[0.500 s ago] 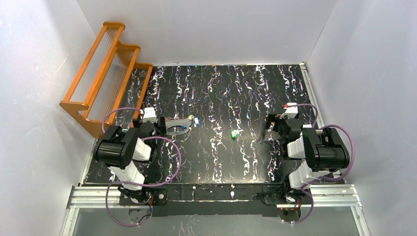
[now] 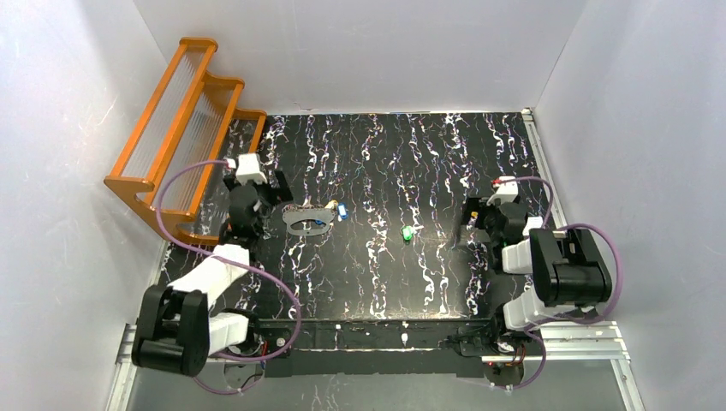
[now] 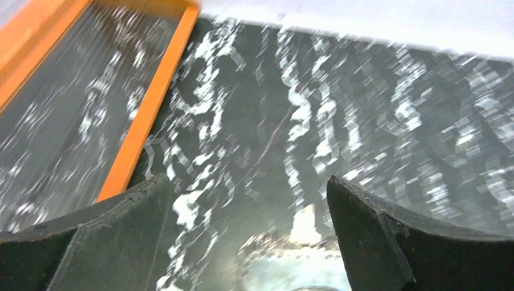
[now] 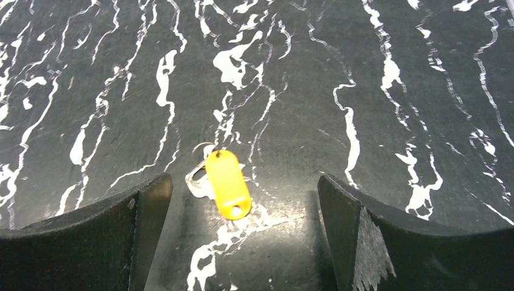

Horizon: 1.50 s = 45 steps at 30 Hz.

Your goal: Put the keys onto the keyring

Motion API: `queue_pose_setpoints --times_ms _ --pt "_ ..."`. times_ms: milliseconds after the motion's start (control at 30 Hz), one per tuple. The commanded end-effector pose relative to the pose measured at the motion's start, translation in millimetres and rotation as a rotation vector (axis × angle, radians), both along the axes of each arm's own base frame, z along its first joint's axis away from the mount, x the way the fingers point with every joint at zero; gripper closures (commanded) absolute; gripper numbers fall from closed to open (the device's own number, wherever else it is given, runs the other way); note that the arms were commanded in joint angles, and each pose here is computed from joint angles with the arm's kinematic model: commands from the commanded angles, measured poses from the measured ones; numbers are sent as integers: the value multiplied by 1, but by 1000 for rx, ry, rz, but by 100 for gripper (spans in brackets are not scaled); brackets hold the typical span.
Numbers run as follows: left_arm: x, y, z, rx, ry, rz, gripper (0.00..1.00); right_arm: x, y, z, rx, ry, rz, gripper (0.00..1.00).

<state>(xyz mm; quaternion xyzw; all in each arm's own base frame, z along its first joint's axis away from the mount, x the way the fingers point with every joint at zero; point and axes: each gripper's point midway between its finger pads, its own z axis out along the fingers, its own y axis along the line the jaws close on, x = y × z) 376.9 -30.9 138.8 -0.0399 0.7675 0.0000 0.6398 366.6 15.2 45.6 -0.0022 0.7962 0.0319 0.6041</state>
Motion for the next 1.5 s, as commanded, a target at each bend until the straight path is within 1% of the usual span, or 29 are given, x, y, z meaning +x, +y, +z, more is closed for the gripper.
queue_pose_setpoints --times_ms 0,33,67,100,133,167,233,333,400,467,500,567,600,700,767,867,900,967,1100,1233,1367,1467 --pt "-15 -33 10 -222 156 -85 2 28 12 60 47 20 46 1" --pt "-17 -39 14 -257 175 -98 1 34 4 69 115 75 -50 1" --pt "-20 -44 17 -282 194 -115 2 39 -6 78 232 121 -192 1" --pt "-23 -48 18 -303 214 -129 2 37 -17 79 297 174 -316 1" --pt "-26 -53 21 -329 229 -151 2 37 -23 82 321 206 -380 1" --pt "-30 -57 21 -344 249 -163 2 37 -22 85 336 233 -385 1" --pt "-36 -57 24 -360 255 -164 2 37 -6 94 373 231 -291 1" --pt "-47 -56 20 -423 263 -130 2 26 24 104 506 207 -162 1" --pt "-54 -65 16 -459 277 -178 2 18 36 109 560 197 -102 1" --pt "-61 -75 6 -488 329 -222 2 10 53 112 581 220 -5 1" --pt "-63 -80 -1 -510 366 -233 6 7 59 111 595 241 27 1" --pt "-67 -93 -17 -552 455 -277 25 -1 74 104 628 297 101 1" --pt "-69 -101 -25 -578 499 -298 29 -6 80 98 645 337 128 1" --pt "-70 -121 -48 -596 621 -342 32 -18 97 86 693 415 213 1" --pt "-71 -137 -58 -552 672 -369 34 -23 106 83 717 446 264 1" --pt "-74 -152 -76 -399 747 -356 34 -30 124 89 715 480 344 1" --pt "-75 -151 -83 -330 772 -331 34 -32 131 92 699 489 368 1" --pt "-76 -155 -94 -232 806 -305 33 -36 144 97 649 500 409 1" --pt "-78 -151 -110 -101 831 -248 32 -44 164 99 563 516 456 1" --pt "-75 -145 -111 -26 823 -205 30 -56 178 94 532 555 496 1" --pt "-68 -140 -100 2 779 -181 28 -64 186 88 513 583 523 1" --pt "-64 -139 -93 15 771 -172 28 -68 192 82 501 609 542 1"
